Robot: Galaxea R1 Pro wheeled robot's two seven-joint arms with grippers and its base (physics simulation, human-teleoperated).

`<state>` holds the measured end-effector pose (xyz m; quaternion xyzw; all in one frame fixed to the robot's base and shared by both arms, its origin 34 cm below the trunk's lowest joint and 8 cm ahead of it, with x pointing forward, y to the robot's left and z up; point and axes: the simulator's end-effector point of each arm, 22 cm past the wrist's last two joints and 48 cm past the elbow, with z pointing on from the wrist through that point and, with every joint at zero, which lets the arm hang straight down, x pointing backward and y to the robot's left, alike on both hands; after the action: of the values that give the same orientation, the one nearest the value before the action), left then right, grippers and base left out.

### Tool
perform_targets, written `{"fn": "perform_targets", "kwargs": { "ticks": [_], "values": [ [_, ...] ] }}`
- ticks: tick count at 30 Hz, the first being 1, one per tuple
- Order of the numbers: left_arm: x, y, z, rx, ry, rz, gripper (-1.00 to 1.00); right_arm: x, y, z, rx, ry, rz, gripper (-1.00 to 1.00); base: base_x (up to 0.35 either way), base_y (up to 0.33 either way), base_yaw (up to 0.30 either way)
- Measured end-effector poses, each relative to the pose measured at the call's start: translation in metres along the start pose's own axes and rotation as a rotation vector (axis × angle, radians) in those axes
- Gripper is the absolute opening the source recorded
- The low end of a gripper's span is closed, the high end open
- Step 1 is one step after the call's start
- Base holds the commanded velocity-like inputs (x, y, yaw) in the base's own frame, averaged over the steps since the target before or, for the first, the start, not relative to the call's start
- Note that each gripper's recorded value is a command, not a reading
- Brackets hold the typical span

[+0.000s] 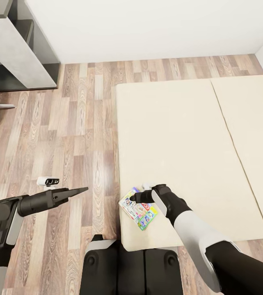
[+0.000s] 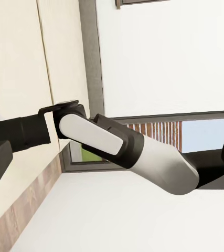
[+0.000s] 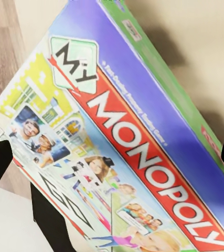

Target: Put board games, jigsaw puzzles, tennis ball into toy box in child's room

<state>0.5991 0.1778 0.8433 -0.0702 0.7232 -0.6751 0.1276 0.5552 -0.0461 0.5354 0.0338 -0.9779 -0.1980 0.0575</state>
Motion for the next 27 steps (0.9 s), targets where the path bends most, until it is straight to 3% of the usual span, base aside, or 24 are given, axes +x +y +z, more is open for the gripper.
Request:
{"fn": "perform_targets", "kwargs": {
  "ticks": [27],
  "values": [
    [-0.001, 0.0, -0.001, 0.0, -0.005, 0.001, 1.0, 0.013, 0.0, 0.002, -0.001, 0.039, 0.01, 1.0, 0.0, 0.0, 0.0]
  ]
}}
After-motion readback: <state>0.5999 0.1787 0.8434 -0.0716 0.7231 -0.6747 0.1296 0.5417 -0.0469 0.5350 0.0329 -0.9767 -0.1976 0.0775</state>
